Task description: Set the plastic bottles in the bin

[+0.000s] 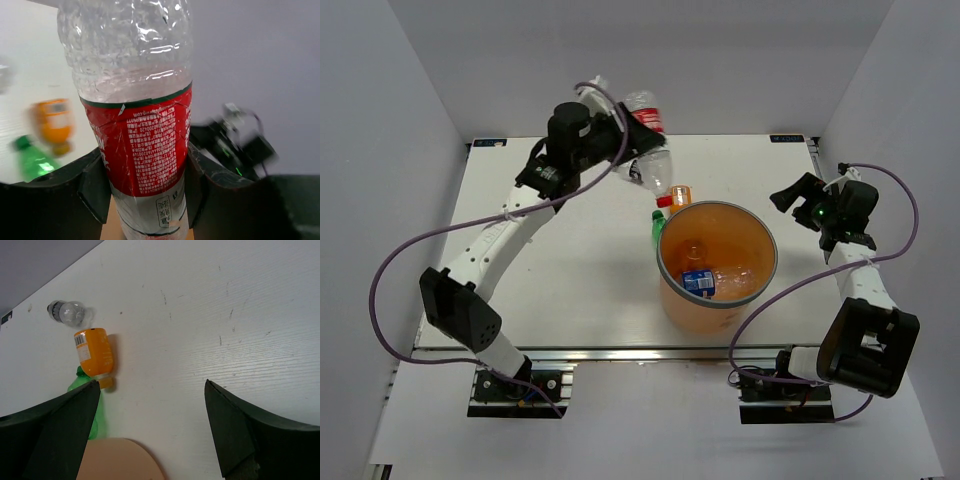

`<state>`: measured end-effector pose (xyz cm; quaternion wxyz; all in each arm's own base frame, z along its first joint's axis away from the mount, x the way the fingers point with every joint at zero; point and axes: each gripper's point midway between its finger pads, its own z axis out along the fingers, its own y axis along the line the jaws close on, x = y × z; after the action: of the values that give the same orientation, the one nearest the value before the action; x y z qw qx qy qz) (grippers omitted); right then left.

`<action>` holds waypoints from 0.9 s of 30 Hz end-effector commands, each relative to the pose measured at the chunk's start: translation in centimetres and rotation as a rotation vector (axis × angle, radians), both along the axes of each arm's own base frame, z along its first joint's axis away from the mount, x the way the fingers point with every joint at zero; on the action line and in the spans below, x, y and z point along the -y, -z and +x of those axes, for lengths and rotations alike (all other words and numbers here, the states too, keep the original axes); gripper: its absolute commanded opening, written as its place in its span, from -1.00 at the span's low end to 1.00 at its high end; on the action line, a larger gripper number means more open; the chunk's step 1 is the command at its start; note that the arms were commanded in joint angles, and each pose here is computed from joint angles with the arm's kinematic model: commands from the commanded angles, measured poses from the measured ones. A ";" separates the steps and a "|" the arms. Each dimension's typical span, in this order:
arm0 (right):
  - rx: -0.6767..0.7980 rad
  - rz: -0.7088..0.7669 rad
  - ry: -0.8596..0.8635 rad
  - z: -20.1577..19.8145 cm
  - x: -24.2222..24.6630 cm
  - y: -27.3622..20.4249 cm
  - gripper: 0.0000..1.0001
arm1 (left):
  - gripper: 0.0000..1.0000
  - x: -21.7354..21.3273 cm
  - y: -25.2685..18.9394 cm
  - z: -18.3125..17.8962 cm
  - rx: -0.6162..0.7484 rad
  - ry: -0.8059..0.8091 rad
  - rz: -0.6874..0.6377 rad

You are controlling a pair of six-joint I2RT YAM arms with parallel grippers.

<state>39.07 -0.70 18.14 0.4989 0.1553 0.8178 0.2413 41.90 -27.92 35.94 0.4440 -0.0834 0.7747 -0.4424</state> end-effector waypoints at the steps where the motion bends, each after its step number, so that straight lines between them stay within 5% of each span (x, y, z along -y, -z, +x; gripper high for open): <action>1: 0.034 -0.025 0.007 -0.3 0.3 -0.9 0.79 | -0.16 5.2 -3.0 -4.6 0.163 0.292 0.031; 7: 0.039 -0.040 0.035 -0.4 0.8 -0.8 0.79 | 0.21 12.6 -1.2 -12.8 0.250 0.632 0.082; 10: 0.038 -0.026 0.012 -0.4 0.4 -0.7 0.79 | 0.91 13.7 -0.4 -14.0 0.273 0.641 0.174; 11: 0.038 -0.020 0.002 -0.4 0.2 -0.7 0.79 | 0.96 13.6 -0.2 -14.2 0.275 0.649 0.195; 22: 0.026 -0.021 0.006 -0.2 0.4 -0.3 0.79 | 0.96 6.2 -4.9 -9.8 0.374 0.329 0.269; 27: 0.006 -0.040 0.033 0.0 1.1 0.1 0.79 | 0.96 -2.2 -0.6 -3.6 0.234 0.112 0.255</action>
<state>38.60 -0.81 17.77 0.4983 0.1582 0.8195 0.2348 36.18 -29.98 37.56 0.4985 0.1284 0.7629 -0.3913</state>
